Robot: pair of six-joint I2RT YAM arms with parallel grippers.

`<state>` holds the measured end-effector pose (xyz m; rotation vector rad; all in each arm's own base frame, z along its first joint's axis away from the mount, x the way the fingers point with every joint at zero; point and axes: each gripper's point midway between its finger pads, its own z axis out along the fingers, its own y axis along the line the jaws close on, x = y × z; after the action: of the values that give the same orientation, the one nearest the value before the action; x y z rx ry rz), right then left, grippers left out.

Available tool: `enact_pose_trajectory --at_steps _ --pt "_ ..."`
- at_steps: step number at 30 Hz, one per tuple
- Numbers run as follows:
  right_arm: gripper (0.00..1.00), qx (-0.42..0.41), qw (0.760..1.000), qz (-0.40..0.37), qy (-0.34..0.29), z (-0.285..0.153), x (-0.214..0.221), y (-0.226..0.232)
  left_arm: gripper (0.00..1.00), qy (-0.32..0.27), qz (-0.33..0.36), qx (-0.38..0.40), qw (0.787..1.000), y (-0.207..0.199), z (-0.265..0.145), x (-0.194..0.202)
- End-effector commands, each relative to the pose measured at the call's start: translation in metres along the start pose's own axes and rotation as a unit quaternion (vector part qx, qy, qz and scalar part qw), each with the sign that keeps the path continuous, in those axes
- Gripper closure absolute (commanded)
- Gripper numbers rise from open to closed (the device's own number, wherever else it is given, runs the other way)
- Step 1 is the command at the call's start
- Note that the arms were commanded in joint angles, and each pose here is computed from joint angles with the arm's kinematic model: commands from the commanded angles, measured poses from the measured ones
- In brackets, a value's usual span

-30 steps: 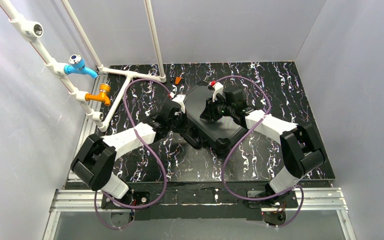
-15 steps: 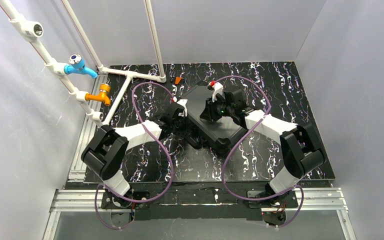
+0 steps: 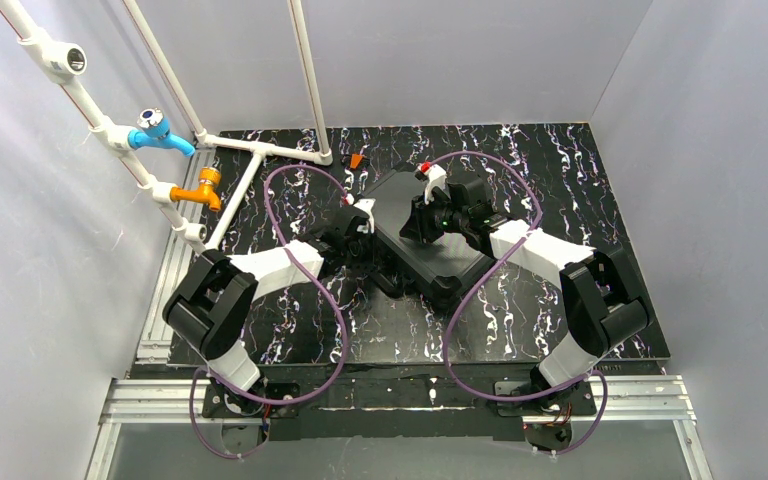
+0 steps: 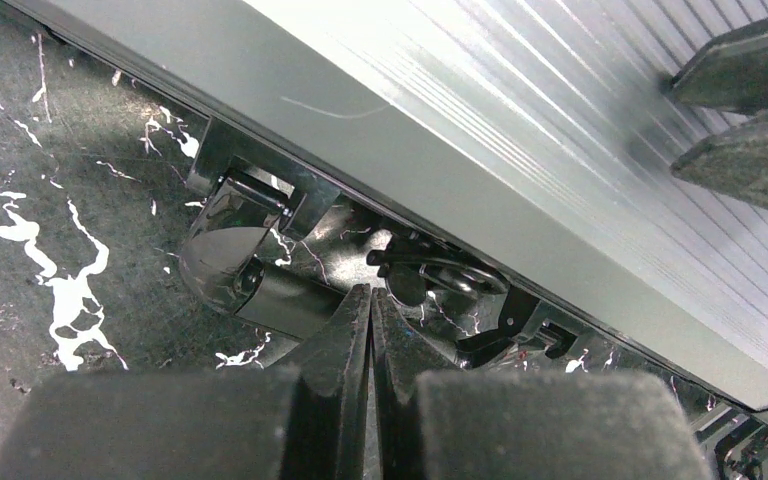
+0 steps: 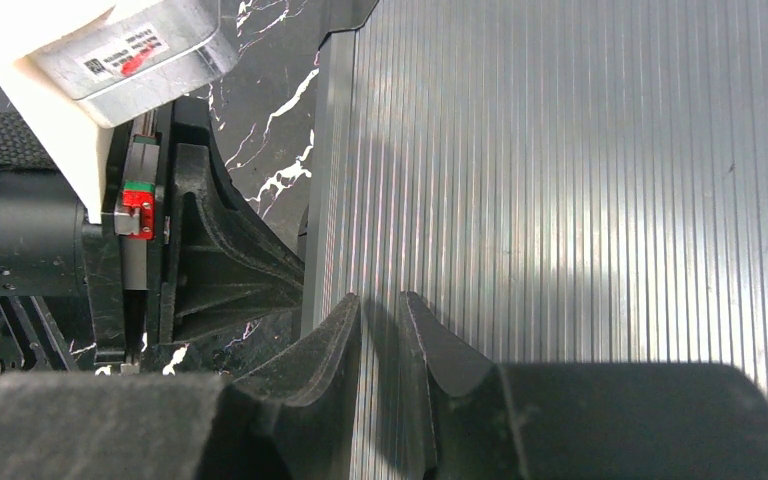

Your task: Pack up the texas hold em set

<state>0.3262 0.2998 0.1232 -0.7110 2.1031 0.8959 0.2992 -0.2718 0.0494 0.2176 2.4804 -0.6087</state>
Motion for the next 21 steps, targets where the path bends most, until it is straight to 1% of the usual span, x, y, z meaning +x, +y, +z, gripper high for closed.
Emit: enact_pose_trajectory --at_steps 1,10,16,21 --pt "0.71 0.033 0.978 0.074 0.194 -0.010 0.120 -0.008 1.00 -0.041 0.009 0.007 0.999 -0.010 -0.020 -0.028" --pt "0.71 0.033 0.978 0.072 0.194 -0.010 0.119 -0.008 1.00 -0.033 0.006 0.024 0.999 -0.018 -0.014 -0.028" --pt "0.71 0.033 0.977 0.071 0.198 -0.010 0.121 -0.008 1.00 -0.020 0.008 0.018 1.000 -0.014 -0.004 -0.023" --pt "0.71 0.034 0.977 0.072 0.200 -0.010 0.123 -0.009 1.00 0.017 -0.004 -0.005 1.000 0.002 0.013 0.002"
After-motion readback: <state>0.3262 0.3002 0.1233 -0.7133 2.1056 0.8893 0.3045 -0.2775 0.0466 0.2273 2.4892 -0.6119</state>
